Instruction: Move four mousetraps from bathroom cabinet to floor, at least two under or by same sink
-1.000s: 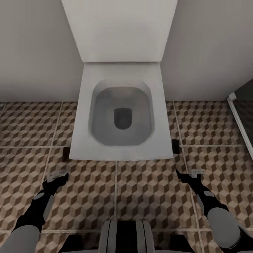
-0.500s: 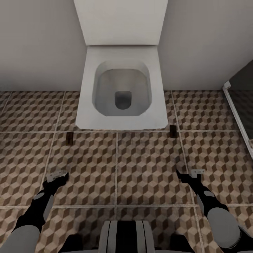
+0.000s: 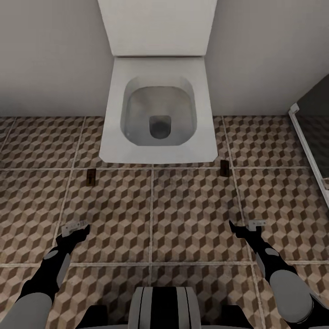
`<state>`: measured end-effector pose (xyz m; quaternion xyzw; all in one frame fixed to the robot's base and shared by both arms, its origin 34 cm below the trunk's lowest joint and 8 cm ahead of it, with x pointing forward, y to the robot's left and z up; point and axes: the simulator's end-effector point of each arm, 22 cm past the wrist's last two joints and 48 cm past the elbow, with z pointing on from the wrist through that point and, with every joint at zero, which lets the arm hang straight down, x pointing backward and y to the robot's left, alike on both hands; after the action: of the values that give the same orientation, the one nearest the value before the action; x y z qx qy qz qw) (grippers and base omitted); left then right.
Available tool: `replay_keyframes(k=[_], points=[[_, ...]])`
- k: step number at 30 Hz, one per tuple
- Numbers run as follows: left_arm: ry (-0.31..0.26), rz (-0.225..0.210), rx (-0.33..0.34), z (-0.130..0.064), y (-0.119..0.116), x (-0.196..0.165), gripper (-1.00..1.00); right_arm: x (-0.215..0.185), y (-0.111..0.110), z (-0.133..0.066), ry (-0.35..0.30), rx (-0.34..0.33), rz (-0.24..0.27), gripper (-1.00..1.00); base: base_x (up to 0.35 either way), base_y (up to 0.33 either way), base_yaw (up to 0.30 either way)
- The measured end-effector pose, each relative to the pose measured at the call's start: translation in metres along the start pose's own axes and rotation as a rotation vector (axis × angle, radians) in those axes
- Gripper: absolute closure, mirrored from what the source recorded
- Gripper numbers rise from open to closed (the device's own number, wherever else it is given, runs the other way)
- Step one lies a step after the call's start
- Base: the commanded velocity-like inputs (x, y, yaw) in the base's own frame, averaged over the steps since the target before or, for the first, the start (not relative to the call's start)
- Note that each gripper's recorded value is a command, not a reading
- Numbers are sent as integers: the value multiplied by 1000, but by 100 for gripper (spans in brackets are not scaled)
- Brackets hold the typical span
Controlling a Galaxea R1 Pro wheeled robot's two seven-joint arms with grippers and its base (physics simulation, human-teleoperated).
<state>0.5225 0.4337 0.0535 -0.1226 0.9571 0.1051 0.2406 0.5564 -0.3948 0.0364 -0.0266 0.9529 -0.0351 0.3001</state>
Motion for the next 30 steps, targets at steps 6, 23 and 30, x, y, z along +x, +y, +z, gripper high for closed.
replay_keyframes(k=[6, 23, 30], points=[[0, -4, 1, 0, -1, 0, -100, 0, 0, 0, 0, -1, -1, -100, -1, 0, 0], [-52, -21, 7, -13, -6, -32, -100, -37, -3, -9, -57, 3, 2, -100, 0, 0, 0], [-77, -28, 11, -20, -7, -48, -100, -55, -4, -15, -85, 5, 5, -100, 0, 0, 0]])
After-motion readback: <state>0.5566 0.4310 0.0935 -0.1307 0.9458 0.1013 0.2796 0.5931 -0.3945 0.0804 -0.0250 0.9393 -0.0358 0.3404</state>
